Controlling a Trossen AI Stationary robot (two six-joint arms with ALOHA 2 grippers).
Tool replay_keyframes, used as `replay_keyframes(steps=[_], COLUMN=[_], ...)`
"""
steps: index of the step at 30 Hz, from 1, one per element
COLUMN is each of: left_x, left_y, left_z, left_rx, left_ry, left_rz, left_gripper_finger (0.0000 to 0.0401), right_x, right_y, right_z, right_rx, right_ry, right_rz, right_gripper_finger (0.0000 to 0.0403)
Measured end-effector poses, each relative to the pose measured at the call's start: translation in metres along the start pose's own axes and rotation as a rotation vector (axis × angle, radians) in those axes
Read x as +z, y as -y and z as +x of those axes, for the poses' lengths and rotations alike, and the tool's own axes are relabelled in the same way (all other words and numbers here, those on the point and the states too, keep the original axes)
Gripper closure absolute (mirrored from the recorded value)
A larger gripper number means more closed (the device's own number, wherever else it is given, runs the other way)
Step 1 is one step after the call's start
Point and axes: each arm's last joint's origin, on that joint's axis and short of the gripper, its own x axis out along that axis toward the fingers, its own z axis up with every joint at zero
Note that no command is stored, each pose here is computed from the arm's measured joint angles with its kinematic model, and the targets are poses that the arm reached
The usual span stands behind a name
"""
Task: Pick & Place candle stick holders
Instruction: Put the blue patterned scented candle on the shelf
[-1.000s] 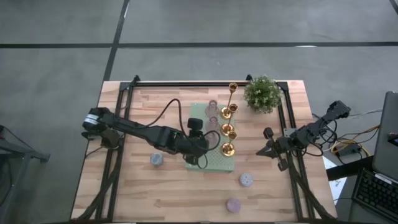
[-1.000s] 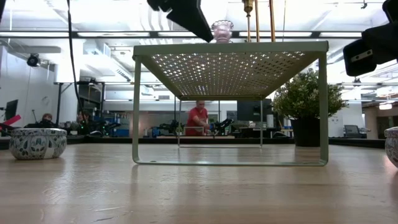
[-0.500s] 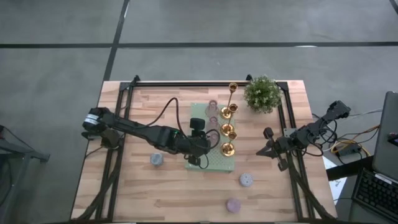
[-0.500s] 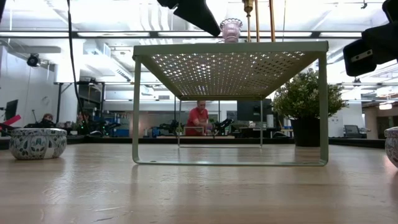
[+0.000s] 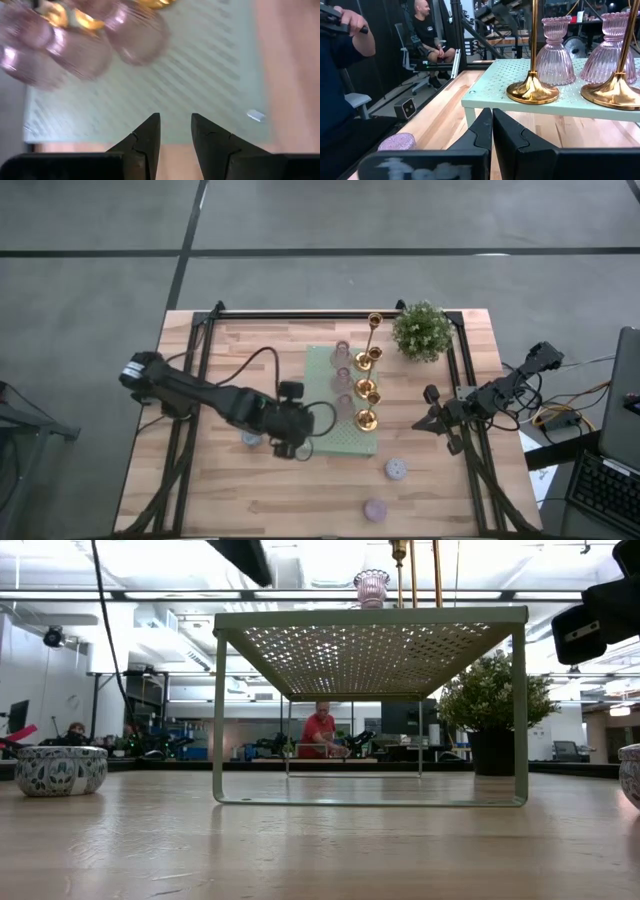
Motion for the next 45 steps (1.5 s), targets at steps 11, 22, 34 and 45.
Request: replay_keyframes(steps=[11, 22, 34, 45], left_x=[-0.043, -0.124, -0.188, -0.211], left_y=[0.041, 0.051, 0.048, 0.052], left_z=[-0.025, -0.005, 0.021, 0.038], left_rx=[-0.020, -0.032, -0.093, -0.155], left_ry=[-0.159, -0.267, -0.213, -0.155], left_rz=[-0.104, -0.321, -0.464, -0.545], left_gripper_finger=[0.0215, 0.0102, 0.0089, 0.0091], right_x=[0.000, 0.000, 0.000, 0.000], right_y=[0.000, 0.000, 0.000, 0.000], right_z=[0.000, 0.000, 0.000, 0.000], right_rx=[0.000, 0.000, 0.000, -0.001], right_ry=[0.001, 0.001, 0.001, 0.000], right_rz=[0.004, 0.006, 0.004, 0.004], right_gripper_finger=[0.0394, 0.0394, 0.0394, 0.0394])
